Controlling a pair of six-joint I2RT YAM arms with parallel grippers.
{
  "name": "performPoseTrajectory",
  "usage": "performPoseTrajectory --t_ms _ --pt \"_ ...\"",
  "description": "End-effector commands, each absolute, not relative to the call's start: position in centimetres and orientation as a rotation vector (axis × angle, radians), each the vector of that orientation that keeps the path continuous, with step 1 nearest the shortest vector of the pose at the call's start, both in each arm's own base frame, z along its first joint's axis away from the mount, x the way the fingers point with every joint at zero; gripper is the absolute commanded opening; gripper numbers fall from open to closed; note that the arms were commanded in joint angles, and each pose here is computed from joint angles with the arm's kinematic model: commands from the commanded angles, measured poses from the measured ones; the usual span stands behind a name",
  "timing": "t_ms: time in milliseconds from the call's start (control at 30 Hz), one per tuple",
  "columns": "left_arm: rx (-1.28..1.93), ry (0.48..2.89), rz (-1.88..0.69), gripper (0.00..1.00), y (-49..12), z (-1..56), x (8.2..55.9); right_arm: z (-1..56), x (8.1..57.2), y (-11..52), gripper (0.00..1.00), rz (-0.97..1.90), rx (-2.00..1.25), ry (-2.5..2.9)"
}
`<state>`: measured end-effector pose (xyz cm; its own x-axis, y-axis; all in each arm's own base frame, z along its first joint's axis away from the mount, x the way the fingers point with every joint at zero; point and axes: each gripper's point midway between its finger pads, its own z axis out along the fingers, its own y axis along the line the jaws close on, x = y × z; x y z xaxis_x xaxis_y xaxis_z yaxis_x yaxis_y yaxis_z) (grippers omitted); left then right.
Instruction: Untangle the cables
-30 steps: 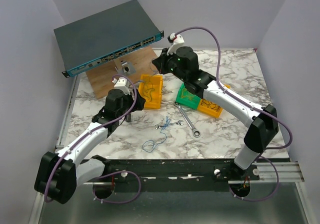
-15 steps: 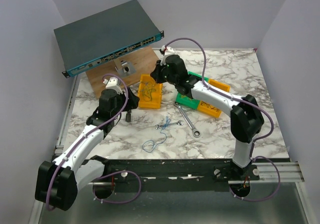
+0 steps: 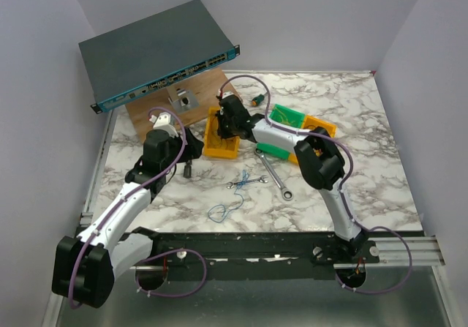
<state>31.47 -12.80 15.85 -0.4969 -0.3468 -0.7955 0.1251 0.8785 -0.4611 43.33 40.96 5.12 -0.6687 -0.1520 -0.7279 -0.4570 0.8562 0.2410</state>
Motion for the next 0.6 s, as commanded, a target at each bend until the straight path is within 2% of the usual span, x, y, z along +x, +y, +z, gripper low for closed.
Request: performPoseTrajectory --t_ms 0,100,167,200,400,567 --pt "-0.118 1.992 -0.604 0.72 -13.2 16.3 31.5 3.1 43.0 39.7 0.01 0.356 -0.449 2.361" --pt "-0.091 1.995 -0.618 0.72 -13.5 16.3 31.3 4.9 42.8 39.1 0.03 0.339 -0.421 2.348" --pt "-0.063 2.002 -0.636 0.73 -13.9 16.2 31.0 8.1 42.4 39.1 0.18 0.403 -0.405 2.278" --pt "-0.057 2.007 -0.648 0.73 -14.1 16.1 30.9 9.8 42.3 39.2 0.22 0.431 -0.396 2.245" --pt "-0.036 2.035 -0.699 0.79 -14.8 15.3 29.2 17.3 40.5 38.6 0.39 0.537 -0.399 2.160" --pt "-0.009 2.088 -0.721 0.83 -15.4 14.2 27.2 18.4 38.4 36.9 0.54 0.556 -0.398 2.165"
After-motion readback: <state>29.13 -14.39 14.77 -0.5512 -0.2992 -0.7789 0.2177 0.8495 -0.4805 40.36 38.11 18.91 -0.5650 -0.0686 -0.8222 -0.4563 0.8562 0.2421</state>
